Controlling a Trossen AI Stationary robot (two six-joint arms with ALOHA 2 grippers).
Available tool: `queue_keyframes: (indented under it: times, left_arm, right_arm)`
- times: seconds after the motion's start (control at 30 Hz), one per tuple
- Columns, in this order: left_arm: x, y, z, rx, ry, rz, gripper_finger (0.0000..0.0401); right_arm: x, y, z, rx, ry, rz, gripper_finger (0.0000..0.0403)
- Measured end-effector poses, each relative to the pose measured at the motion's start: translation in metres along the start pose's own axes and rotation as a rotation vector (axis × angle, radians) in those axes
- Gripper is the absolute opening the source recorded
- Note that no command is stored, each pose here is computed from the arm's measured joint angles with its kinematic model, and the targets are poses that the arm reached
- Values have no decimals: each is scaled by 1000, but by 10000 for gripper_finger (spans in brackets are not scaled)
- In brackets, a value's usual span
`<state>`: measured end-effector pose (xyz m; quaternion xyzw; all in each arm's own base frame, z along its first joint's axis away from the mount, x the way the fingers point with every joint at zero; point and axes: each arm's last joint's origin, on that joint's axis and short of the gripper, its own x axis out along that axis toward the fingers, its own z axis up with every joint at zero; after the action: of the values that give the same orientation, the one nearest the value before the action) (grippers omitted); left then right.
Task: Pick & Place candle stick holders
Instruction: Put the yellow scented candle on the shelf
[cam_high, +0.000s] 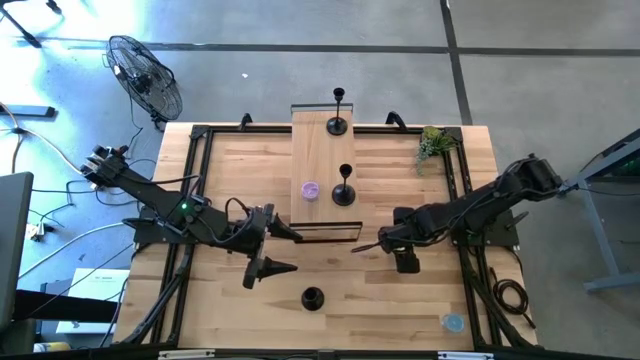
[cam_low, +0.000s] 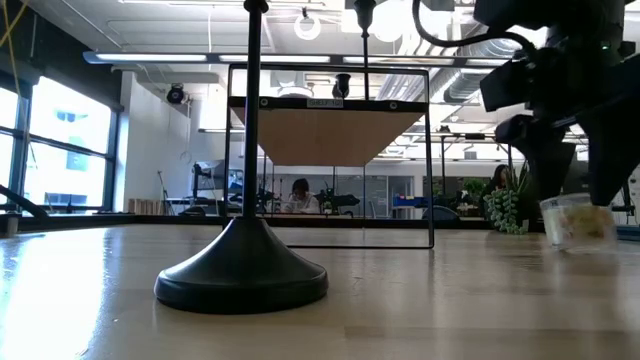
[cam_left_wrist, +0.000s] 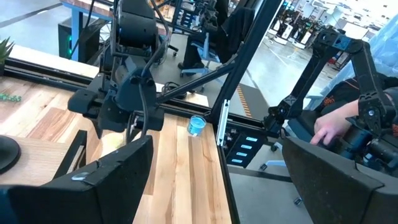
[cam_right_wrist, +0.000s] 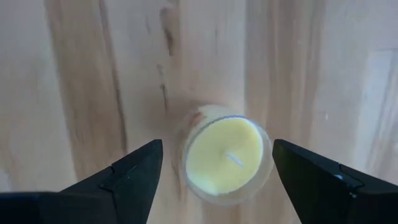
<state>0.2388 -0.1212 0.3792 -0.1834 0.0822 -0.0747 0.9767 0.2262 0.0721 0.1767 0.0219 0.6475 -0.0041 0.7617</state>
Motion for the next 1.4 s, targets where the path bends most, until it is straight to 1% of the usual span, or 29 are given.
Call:
queue_keyframes:
  times: [0.2, 0.77, 0.93, 1.13, 1.27, 1.4]
  left_arm:
    - [0, 0, 0, 2, 5, 2, 351]
    - [0, 0, 0, 2, 5, 3, 351]
    - [0, 0, 0, 2, 5, 2, 351]
    - [0, 0, 0, 1, 3, 1, 351]
    - [0, 0, 0, -1, -3, -1, 351]
    - [0, 0, 1, -4, -9, -3, 351]
  right_arm:
    - [1, 1, 3, -8, -14, 38, 300]
    - [2, 1, 2, -5, 1, 68, 300]
    - [14, -1, -8, 40, 29, 88, 300]
    - [21, -1, -10, 92, 5, 110, 300]
    - [21, 0, -7, 101, -24, 119, 289]
    - [21, 0, -7, 123, -22, 120, 259]
